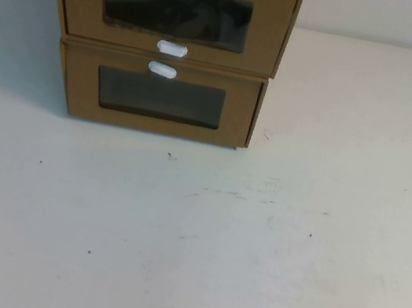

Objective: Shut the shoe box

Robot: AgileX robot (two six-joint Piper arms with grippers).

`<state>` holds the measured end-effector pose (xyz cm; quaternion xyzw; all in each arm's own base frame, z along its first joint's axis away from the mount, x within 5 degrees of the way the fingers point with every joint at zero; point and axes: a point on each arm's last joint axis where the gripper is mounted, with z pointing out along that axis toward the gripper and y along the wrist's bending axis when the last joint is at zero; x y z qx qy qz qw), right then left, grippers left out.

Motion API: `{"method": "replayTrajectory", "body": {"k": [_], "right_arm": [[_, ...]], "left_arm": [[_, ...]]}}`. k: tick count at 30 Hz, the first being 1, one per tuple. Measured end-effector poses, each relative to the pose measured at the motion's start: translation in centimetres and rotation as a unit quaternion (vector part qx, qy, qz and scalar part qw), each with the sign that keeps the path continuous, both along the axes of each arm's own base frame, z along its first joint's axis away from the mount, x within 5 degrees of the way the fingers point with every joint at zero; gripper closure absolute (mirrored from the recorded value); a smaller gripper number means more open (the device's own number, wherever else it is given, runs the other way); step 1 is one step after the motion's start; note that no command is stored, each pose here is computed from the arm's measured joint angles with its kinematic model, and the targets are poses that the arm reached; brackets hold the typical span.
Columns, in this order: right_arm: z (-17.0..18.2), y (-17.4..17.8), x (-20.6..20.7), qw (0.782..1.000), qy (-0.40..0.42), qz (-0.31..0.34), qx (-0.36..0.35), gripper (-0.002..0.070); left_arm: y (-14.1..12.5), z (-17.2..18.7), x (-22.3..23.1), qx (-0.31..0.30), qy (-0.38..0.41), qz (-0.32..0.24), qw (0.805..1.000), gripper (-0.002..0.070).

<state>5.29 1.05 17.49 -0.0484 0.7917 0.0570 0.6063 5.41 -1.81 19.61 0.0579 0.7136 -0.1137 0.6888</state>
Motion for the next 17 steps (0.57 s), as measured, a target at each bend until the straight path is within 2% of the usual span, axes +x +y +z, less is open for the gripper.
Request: {"method": "replayTrajectory", "body": {"k": [17], "right_arm": [[-0.13, 0.18, -0.07, 1.000, 0.011, 0.005, 0.020, 0.0689]], "left_arm": [[0.00, 0.00, 0.00, 0.000, 0.000, 0.000, 1.000, 0.0680]]}}
